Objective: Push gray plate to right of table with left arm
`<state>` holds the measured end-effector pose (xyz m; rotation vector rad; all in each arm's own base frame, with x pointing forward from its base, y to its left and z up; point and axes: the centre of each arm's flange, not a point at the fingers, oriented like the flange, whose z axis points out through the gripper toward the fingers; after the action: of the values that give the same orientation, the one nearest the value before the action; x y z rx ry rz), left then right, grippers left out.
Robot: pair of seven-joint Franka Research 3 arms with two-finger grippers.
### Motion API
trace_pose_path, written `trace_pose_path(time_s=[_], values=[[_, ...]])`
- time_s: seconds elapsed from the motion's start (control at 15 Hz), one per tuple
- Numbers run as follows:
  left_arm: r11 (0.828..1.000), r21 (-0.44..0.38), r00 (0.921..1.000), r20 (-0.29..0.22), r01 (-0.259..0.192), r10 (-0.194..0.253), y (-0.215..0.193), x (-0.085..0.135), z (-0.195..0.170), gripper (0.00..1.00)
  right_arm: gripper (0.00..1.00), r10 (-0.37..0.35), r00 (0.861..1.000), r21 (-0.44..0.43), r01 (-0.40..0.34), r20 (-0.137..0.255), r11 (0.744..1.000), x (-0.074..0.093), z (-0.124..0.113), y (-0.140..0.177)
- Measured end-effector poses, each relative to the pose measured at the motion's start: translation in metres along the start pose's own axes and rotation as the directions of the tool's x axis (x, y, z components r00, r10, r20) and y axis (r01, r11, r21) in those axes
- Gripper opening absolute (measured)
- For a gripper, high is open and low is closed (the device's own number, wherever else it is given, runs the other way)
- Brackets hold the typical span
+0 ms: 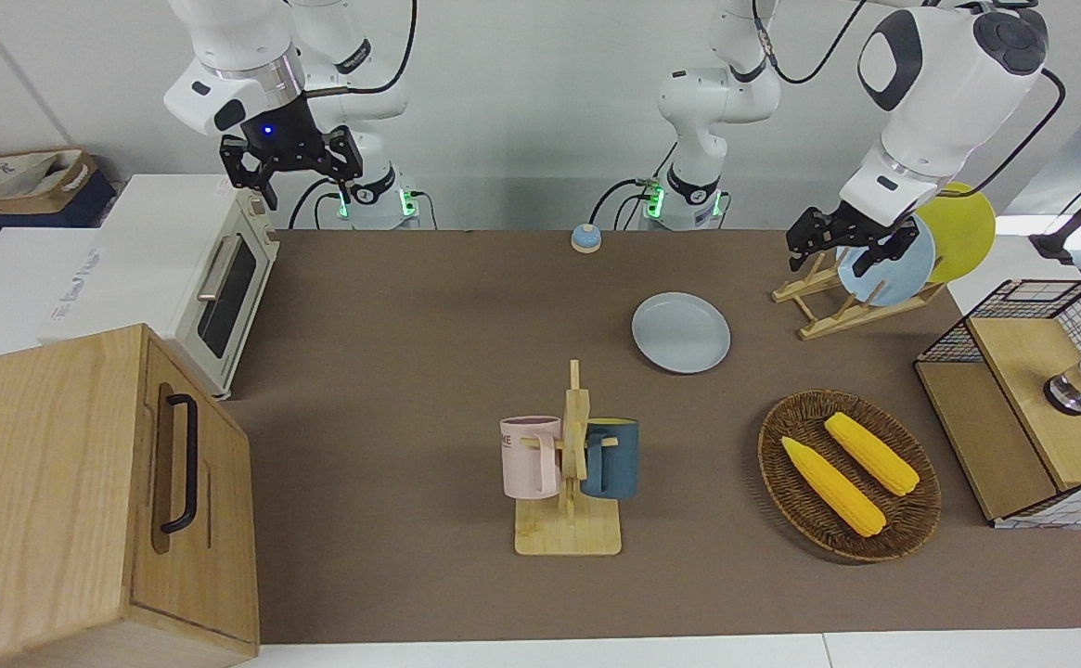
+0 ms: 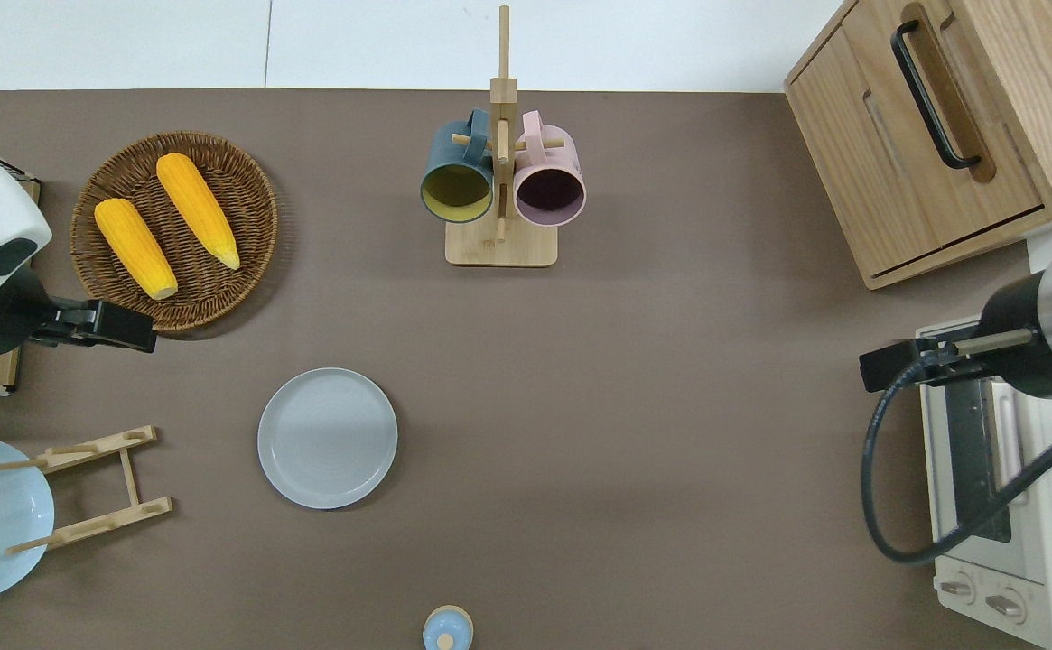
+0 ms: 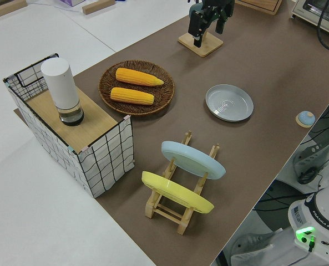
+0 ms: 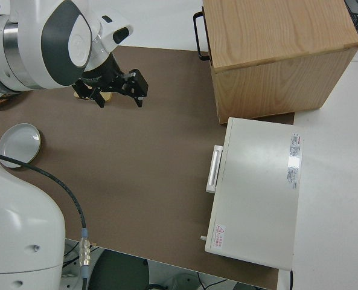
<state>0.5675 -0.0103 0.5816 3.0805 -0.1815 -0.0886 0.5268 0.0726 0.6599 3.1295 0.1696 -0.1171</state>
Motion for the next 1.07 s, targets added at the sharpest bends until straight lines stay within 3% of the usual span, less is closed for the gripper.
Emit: trace_pose_path(time_s=[0.47,1.07], values=[[1.0,-0.002,0.9987,0.049,0.017,-0.017,-0.01,-0.006,0.004,1.0,0.99,0.0,1.0,0.0,0.0,0.0,1.0,0.0,0.0,0.0],[1.0,0.024,0.9951,0.099,0.003,-0.005,-0.006,-0.009,0.022,1.0,0.99,0.0,1.0,0.0,0.0,0.0,1.0,0.0,0.0,0.0]])
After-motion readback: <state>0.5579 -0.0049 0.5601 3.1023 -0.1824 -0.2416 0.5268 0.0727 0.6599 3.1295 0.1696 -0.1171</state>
